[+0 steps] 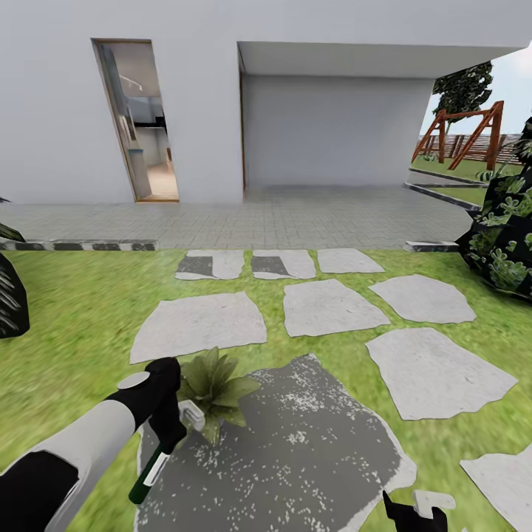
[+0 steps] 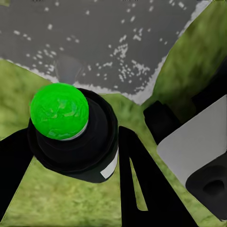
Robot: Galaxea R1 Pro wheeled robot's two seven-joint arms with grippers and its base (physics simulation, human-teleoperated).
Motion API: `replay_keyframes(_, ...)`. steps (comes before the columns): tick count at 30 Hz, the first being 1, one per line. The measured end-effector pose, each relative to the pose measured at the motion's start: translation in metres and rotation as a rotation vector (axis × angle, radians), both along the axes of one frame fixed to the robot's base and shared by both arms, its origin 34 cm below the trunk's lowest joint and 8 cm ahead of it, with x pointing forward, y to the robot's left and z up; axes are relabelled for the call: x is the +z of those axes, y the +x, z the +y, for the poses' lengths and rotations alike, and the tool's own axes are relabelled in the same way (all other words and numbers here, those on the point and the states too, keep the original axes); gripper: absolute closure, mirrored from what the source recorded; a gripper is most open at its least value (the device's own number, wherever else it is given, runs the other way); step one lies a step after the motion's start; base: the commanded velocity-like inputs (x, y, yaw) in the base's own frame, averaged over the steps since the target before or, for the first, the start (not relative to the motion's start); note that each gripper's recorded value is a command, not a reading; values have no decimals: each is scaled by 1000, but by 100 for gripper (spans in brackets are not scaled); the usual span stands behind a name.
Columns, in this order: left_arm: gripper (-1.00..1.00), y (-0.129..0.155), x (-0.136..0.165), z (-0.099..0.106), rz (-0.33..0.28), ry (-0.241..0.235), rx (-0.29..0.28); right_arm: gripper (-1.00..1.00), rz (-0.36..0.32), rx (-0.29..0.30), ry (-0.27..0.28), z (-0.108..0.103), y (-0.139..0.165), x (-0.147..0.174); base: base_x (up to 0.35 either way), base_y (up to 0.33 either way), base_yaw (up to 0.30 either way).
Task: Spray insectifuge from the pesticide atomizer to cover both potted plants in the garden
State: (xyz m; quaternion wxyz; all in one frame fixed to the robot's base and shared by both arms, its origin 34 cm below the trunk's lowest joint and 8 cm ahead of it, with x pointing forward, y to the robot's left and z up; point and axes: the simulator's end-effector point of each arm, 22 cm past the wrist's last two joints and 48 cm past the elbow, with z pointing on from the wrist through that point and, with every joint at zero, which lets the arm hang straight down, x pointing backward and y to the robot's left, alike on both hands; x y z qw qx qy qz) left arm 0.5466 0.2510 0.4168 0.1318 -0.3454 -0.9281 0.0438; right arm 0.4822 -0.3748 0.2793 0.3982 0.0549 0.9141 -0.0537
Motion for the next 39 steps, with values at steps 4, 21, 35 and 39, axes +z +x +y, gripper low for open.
replay_keyframes(4, 100, 2, 1, -5, -9, -3, -4, -100, 0, 0, 0, 0, 0, 0, 212, 136, 0)
replay_keyframes(21, 100, 9, 9, -62, -30, -71, -62, -100, -1, 0, 0, 0, 0, 0, 67, 38, 0)
replay_keyframes(35, 100, 12, 9, -40, -32, -45, -34, -100, -1, 0, 1, 1, 0, 0, 0, 0, 0)
replay_keyframes(39, 100, 8, 6, -38, -19, -45, -28, -100, 0, 1, 1, 1, 0, 0, 95, 0, 0)
